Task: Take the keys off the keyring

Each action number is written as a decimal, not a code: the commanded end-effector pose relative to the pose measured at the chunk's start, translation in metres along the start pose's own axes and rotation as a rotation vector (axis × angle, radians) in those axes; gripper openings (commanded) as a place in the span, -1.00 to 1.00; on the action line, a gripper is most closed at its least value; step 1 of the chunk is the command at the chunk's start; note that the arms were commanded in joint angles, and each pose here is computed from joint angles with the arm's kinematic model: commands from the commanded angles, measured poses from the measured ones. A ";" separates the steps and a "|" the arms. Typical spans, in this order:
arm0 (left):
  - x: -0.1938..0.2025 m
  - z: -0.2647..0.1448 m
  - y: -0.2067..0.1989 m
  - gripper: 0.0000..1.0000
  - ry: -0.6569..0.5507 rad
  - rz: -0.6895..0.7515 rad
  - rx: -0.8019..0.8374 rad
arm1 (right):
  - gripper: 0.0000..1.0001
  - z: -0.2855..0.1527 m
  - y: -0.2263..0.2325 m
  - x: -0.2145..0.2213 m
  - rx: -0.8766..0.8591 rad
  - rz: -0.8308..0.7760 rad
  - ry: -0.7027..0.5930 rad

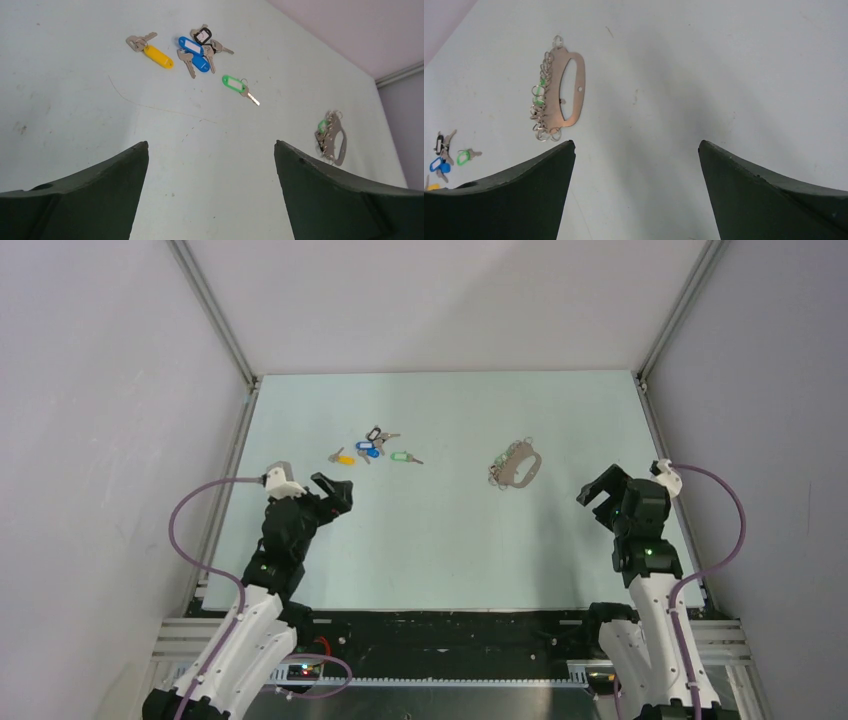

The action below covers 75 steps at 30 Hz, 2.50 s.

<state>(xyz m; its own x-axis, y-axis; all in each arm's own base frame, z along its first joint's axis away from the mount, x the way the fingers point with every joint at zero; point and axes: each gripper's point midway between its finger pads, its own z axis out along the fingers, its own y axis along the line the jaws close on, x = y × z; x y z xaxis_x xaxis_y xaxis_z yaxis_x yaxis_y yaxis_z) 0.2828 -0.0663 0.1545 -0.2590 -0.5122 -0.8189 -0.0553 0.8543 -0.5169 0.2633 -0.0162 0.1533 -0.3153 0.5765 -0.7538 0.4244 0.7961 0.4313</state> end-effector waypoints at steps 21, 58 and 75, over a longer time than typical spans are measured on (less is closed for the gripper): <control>0.019 0.039 -0.095 0.97 -0.057 0.125 0.173 | 0.67 0.100 0.132 0.036 -0.267 -0.391 0.097; 0.034 0.038 -0.146 0.93 0.021 0.170 0.423 | -1.00 0.125 0.203 0.115 -0.324 -0.680 0.361; 0.071 0.024 -0.199 0.86 0.169 0.188 0.730 | -1.00 0.019 0.223 0.079 -0.637 -0.618 0.293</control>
<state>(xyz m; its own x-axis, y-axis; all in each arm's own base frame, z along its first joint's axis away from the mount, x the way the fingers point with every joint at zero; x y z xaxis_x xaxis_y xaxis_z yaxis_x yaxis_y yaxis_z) 0.3023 -0.2542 0.1614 -0.4039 -0.2879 -0.8683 0.5258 0.7036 -0.4779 0.3578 0.1964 0.1636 -0.5875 -0.0475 -0.8078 -0.3621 0.9082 0.2099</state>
